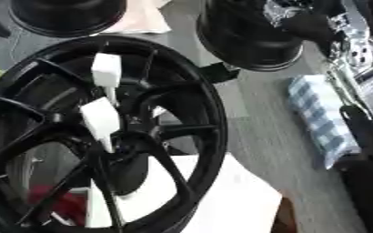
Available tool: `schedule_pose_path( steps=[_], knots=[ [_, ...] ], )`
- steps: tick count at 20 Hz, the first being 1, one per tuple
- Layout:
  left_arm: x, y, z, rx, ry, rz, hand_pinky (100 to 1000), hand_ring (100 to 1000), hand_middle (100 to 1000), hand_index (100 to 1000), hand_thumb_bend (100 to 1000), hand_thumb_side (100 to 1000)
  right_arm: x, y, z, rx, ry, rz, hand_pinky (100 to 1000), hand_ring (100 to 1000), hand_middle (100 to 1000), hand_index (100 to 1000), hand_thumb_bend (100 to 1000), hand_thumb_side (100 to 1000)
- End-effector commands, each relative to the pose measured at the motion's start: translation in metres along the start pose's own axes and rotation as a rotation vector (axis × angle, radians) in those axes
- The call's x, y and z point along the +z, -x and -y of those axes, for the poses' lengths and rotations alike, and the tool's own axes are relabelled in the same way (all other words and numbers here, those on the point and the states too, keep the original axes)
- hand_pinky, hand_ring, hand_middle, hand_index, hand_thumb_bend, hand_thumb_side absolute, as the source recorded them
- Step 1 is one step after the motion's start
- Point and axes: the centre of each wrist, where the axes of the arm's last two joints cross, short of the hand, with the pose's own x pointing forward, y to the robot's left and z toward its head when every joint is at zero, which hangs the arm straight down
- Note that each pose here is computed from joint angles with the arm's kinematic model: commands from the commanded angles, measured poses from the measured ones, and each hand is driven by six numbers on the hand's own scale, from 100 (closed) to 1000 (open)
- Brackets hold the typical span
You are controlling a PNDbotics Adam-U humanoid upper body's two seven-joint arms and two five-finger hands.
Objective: Pull the pin out of the wheel hub.
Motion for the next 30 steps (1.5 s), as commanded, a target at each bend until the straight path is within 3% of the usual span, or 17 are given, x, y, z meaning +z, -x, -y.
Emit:
schedule_pose_path(
  steps=[1,8,16,21,30],
  knots=[
    [-0.003,-0.002,-0.008,-0.075,0.061,0.044,893,859,825,923,346,745,-0.005,-0.007,0.004,0.011,-0.003,0.028,699,639,538,620,398,100],
    [-0.011,-0.001,-0.014,-0.059,0.033,0.046,874,828,789,905,346,728,-0.006,-0.007,0.003,0.006,-0.005,0.030,698,638,538,620,398,100],
    [-0.022,-0.001,-0.014,0.027,-0.016,-0.016,880,822,780,915,355,719,-0.007,-0.008,0.001,-0.005,-0.006,0.037,698,638,538,620,398,100],
    [-0.028,-0.004,-0.015,0.066,-0.013,-0.046,912,850,796,928,431,655,-0.009,-0.010,-0.001,-0.013,-0.008,0.046,698,638,538,620,396,100],
    [-0.034,-0.003,-0.019,0.148,-0.066,-0.119,930,864,805,936,475,622,-0.012,-0.014,-0.003,-0.026,-0.017,0.060,697,638,538,620,389,100]
  ],
)
